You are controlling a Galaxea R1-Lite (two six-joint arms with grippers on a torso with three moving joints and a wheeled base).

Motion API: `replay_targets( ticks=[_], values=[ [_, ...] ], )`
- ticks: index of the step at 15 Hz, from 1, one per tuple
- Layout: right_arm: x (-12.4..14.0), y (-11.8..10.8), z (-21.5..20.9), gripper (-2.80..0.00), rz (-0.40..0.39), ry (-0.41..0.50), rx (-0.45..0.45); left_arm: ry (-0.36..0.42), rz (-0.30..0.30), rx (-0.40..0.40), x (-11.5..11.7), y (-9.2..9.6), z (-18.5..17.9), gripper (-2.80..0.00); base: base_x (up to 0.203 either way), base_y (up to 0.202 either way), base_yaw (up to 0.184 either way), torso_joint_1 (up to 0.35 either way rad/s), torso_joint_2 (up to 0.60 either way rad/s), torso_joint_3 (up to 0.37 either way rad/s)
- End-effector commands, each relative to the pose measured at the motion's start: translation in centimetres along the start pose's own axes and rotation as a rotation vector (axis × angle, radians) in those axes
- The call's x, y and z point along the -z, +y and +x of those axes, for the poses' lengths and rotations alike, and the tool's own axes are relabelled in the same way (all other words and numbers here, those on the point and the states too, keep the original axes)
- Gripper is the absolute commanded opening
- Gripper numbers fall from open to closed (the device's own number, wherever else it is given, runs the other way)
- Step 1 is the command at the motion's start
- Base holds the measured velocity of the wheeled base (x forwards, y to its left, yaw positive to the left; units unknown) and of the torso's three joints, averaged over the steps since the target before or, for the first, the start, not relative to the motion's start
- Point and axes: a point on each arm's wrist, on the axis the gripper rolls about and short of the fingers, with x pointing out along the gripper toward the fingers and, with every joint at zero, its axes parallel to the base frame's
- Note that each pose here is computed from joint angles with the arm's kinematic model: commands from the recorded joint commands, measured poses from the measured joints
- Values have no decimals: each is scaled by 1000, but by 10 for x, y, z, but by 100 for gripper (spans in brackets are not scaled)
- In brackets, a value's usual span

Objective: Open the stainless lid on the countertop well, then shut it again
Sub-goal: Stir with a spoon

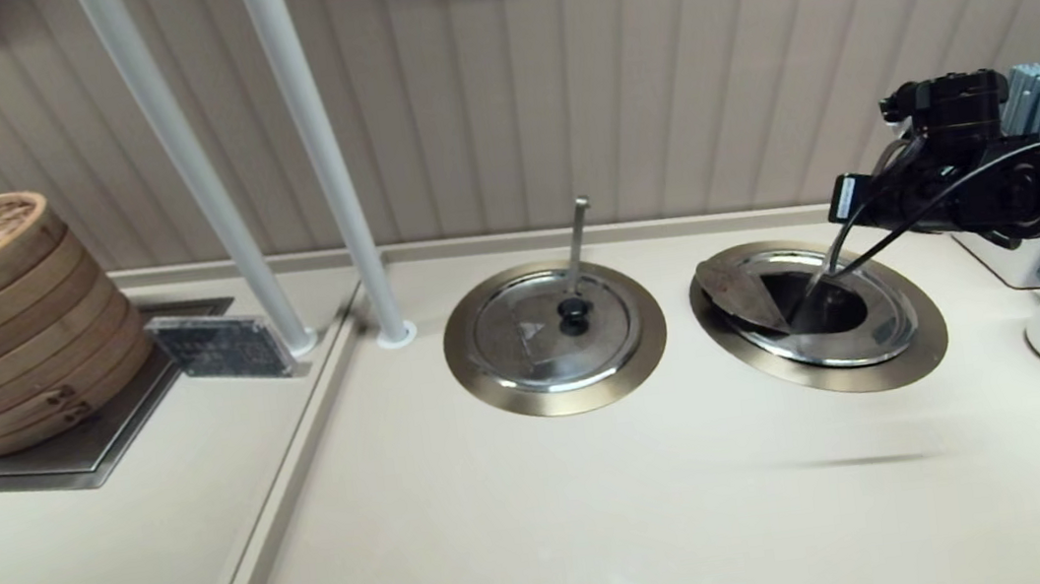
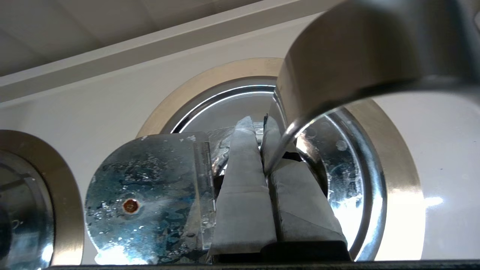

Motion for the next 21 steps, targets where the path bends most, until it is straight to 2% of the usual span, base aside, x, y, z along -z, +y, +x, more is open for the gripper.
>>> replay_targets(
  ticks=[1, 6, 10, 14, 16, 18, 21],
  values=[
    [2, -9, 5, -280, -16, 8, 27, 1, 1, 0, 0, 0, 0, -280, 0, 0, 0, 0, 0, 0],
    [9, -16, 18, -280, -41, 24, 71, 0, 1, 0, 0, 0, 0, -280, 0, 0, 0, 0, 0, 0],
    [-2, -14, -5, -280, -57, 17, 61, 0, 1, 0, 0, 0, 0, -280, 0, 0, 0, 0, 0, 0],
    [9, 13, -23, -280, -93, 73, -4, 0, 1, 0, 0, 0, 0, -280, 0, 0, 0, 0, 0, 0],
    [16, 27, -19, -280, -83, 87, -32, 0, 1, 0, 0, 0, 0, -280, 0, 0, 0, 0, 0, 0],
    [21, 32, -10, -280, -63, 85, -39, 0, 1, 0, 0, 0, 0, -280, 0, 0, 0, 0, 0, 0],
    [27, 27, 21, -280, -39, 16, -11, 0, 1, 0, 0, 0, 0, -280, 0, 0, 0, 0, 0, 0]
  ],
)
